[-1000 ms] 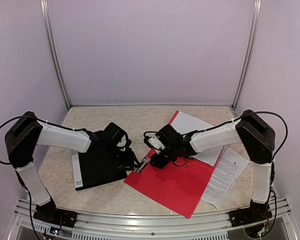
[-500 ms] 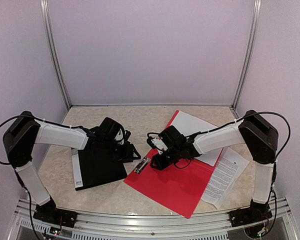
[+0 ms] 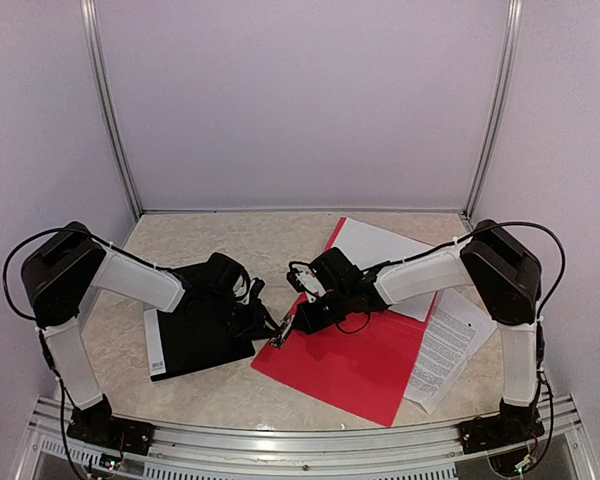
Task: Put the files into the folder
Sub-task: Open the spring clip on the folder at the center of the board.
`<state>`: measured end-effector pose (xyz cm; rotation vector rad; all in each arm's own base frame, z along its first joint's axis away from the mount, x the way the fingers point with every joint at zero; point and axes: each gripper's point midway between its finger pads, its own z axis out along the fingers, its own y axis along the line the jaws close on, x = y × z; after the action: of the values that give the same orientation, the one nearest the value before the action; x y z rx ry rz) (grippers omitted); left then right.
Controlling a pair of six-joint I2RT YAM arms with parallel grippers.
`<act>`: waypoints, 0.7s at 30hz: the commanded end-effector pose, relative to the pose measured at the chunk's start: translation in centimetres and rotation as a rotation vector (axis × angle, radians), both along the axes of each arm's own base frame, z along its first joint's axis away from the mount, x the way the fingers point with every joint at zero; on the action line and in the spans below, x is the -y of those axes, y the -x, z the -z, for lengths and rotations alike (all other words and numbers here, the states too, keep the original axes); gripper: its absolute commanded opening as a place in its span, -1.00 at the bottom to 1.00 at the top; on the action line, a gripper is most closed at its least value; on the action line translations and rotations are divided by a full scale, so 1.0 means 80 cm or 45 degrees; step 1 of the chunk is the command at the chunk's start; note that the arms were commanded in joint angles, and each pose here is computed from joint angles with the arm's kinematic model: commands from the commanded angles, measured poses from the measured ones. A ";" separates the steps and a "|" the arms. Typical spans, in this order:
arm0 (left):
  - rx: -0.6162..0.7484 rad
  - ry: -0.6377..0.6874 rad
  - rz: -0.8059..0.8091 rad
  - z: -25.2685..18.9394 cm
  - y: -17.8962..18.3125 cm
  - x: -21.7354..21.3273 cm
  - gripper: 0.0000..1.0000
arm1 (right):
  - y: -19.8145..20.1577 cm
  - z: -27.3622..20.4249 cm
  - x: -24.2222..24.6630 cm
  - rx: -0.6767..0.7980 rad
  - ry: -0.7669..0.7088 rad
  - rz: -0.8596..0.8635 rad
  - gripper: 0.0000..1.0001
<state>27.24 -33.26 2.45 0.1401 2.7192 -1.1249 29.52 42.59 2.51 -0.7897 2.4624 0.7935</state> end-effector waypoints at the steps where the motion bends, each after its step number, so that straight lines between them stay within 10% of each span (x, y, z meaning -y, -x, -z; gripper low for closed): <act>1: -0.040 0.060 0.058 -0.002 0.022 0.011 -0.60 | -0.002 0.048 0.021 -0.093 0.108 0.002 -0.85; 14: 0.005 0.139 0.205 -0.029 0.046 0.031 -0.75 | -0.008 0.041 0.028 -0.064 0.149 -0.071 -0.88; 21: 0.141 -0.105 0.029 -0.045 0.010 -0.004 -0.36 | -0.012 -0.009 0.042 0.068 0.094 -0.024 -0.76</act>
<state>24.73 -34.42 4.33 0.2660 2.7007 -1.1752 30.81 41.67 2.70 -0.8723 2.4380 0.7721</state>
